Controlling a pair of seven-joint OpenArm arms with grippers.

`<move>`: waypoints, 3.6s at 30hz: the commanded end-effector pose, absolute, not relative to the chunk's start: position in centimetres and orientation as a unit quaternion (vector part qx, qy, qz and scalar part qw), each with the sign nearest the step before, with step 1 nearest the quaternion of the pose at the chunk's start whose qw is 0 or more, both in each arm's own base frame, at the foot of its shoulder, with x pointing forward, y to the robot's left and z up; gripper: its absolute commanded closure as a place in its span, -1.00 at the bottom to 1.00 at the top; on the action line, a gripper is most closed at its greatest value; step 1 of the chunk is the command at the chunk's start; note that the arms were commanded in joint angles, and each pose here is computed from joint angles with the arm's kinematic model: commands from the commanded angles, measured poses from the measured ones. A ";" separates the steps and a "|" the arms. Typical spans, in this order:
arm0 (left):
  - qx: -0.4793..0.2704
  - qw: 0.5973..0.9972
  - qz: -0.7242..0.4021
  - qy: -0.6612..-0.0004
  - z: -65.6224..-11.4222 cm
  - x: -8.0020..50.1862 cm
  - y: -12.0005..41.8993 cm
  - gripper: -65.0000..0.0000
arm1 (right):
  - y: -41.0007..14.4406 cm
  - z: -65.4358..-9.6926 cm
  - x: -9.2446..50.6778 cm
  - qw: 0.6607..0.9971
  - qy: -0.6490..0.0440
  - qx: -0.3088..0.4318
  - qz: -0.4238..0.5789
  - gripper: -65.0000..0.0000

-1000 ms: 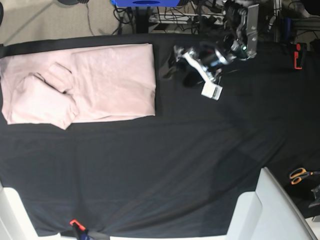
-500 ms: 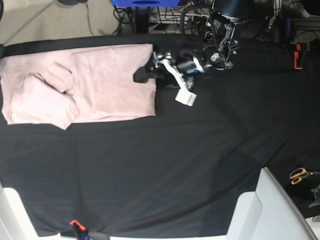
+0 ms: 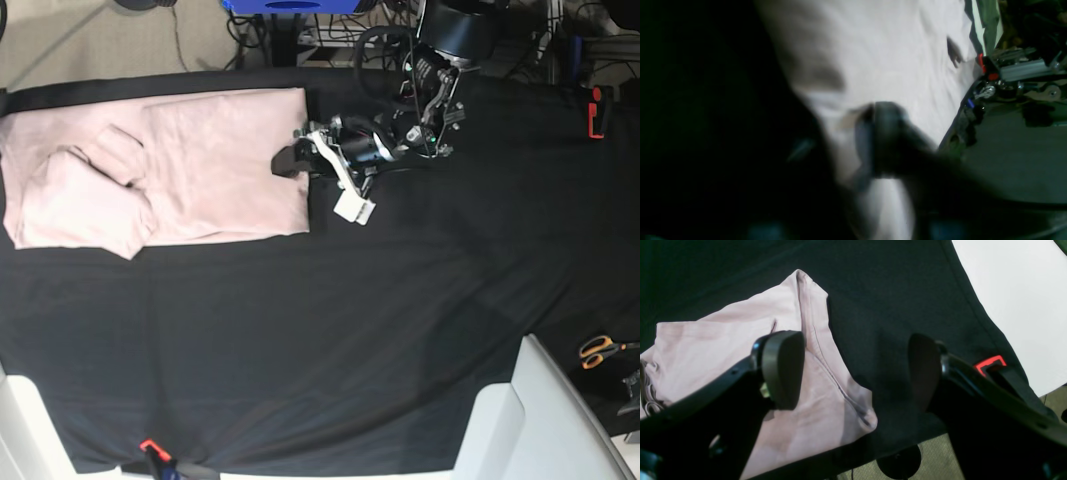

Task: Fold the T-shirt properly
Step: 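Move the left gripper to the shirt's folded edge and grasp it, then drag the shirt edge with the left gripper to square the rectangle, then grasp the shirt's sleeve end with the right gripper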

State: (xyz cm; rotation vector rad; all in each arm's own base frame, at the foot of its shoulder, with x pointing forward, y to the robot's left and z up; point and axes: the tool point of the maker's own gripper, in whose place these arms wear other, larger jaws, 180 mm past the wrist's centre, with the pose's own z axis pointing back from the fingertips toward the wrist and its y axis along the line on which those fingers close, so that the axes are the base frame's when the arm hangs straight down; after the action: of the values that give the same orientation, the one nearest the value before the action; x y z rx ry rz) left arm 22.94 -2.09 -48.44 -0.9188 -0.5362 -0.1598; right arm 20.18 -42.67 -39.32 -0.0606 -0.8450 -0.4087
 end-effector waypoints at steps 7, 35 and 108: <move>-0.437 0.855 -0.077 -0.267 -47.8 23.4 -1.4 1.00 | -43.4 -37.8 21.0 0.882 -0.430 -0.034 -0.191 -0.40; -0.326 0.885 -0.072 -0.324 -46.2 23.8 9.7 1.00 | -34.7 -41.4 23.1 0.911 -0.370 0.100 -0.152 -0.40; -0.150 0.900 0.003 -0.410 -40.4 21.2 27.1 -1.00 | -22.1 -50.0 18.5 0.953 -0.085 0.286 -0.056 -0.80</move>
State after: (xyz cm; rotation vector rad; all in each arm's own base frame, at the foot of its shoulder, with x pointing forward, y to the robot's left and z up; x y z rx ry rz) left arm 20.63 26.86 -41.44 -0.3063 -0.8121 0.0167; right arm 20.87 -22.46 -48.56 0.6170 -0.2877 -0.1303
